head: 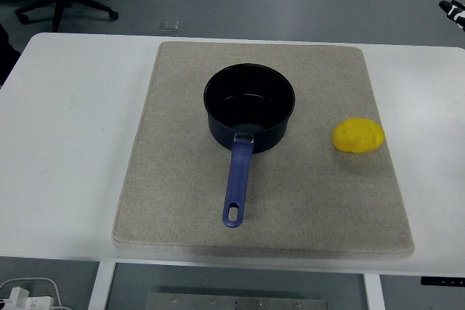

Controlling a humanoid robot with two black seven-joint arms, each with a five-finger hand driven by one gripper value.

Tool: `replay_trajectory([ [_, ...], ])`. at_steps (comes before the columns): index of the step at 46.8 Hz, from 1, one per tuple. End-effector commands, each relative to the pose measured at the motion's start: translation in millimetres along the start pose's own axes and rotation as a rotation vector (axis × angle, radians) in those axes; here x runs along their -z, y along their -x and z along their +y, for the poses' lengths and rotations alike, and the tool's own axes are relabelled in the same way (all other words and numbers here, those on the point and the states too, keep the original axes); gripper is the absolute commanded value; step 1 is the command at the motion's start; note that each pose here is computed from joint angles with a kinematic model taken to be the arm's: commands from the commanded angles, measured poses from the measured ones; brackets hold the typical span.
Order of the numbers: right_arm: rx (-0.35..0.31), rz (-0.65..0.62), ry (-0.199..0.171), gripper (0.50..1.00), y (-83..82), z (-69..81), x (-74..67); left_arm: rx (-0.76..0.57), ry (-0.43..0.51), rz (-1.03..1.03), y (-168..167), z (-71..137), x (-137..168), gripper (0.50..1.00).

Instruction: Put the potato in the blue pot

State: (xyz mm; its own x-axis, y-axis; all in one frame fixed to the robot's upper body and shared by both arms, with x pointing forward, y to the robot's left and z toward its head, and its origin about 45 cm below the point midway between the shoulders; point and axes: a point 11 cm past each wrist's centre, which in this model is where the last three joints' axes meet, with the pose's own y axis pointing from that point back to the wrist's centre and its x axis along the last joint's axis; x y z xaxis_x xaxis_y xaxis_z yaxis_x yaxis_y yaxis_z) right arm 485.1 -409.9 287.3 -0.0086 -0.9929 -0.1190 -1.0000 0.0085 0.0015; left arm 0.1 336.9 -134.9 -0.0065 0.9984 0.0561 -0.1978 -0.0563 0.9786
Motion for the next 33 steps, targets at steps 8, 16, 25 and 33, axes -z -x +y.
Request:
replay_trajectory([
  [8,0.001,0.000,0.000,0.928,0.1,0.0,0.1,0.001,-0.004,0.006,0.2,0.3,1.9,0.994],
  [16,0.001,0.000,0.000,0.926,0.1,0.0,0.1,-0.015,-0.002,0.001,-4.1,0.4,1.0,0.994],
  [25,0.003,-0.001,0.000,0.926,0.3,0.0,0.1,-0.016,-0.003,-0.001,-3.9,0.3,1.1,0.994],
  [33,-0.002,0.002,-0.002,0.926,-2.7,0.6,1.7,-0.019,-0.002,-0.002,-5.0,0.4,1.0,0.994],
])
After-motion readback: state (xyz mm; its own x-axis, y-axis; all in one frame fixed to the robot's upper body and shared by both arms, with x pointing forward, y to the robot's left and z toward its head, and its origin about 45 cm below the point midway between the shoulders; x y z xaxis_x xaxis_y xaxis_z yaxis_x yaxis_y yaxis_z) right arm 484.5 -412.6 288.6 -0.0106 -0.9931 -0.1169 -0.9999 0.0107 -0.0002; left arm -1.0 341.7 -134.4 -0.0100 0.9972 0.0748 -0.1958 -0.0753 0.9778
